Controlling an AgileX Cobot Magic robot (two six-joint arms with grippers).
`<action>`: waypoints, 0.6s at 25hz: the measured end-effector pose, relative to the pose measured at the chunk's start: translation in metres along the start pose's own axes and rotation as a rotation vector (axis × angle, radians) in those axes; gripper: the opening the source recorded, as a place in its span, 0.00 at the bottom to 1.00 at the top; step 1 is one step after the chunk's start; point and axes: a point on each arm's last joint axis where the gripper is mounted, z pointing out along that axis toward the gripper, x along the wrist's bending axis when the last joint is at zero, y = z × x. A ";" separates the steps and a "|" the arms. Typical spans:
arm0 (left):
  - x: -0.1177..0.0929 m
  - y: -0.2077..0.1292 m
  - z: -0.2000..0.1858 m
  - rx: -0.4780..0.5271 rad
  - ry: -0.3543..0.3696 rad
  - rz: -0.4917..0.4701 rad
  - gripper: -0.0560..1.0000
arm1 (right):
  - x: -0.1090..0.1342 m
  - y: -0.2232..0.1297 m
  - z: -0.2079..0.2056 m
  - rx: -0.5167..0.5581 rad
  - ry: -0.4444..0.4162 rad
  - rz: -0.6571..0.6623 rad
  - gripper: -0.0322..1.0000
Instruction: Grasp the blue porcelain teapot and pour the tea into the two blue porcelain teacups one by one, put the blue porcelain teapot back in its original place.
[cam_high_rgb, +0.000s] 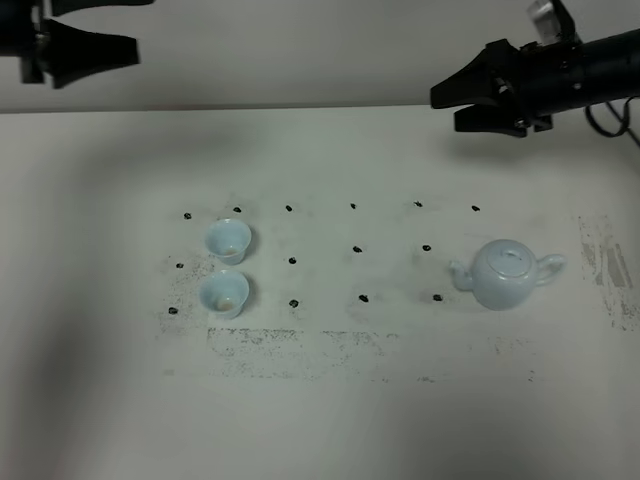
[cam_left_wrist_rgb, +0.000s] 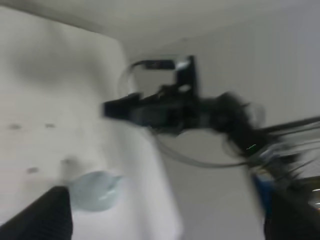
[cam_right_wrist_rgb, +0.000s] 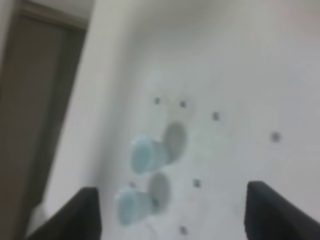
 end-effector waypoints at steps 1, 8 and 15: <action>-0.018 -0.005 -0.016 0.001 0.066 0.055 0.75 | -0.001 0.000 -0.009 0.000 -0.028 -0.012 0.59; -0.121 -0.061 -0.092 -0.074 0.464 0.283 0.75 | -0.006 0.001 -0.030 0.000 -0.114 -0.028 0.59; -0.135 -0.152 -0.114 -0.116 0.657 0.337 0.75 | -0.005 0.003 -0.030 -0.025 -0.110 -0.023 0.59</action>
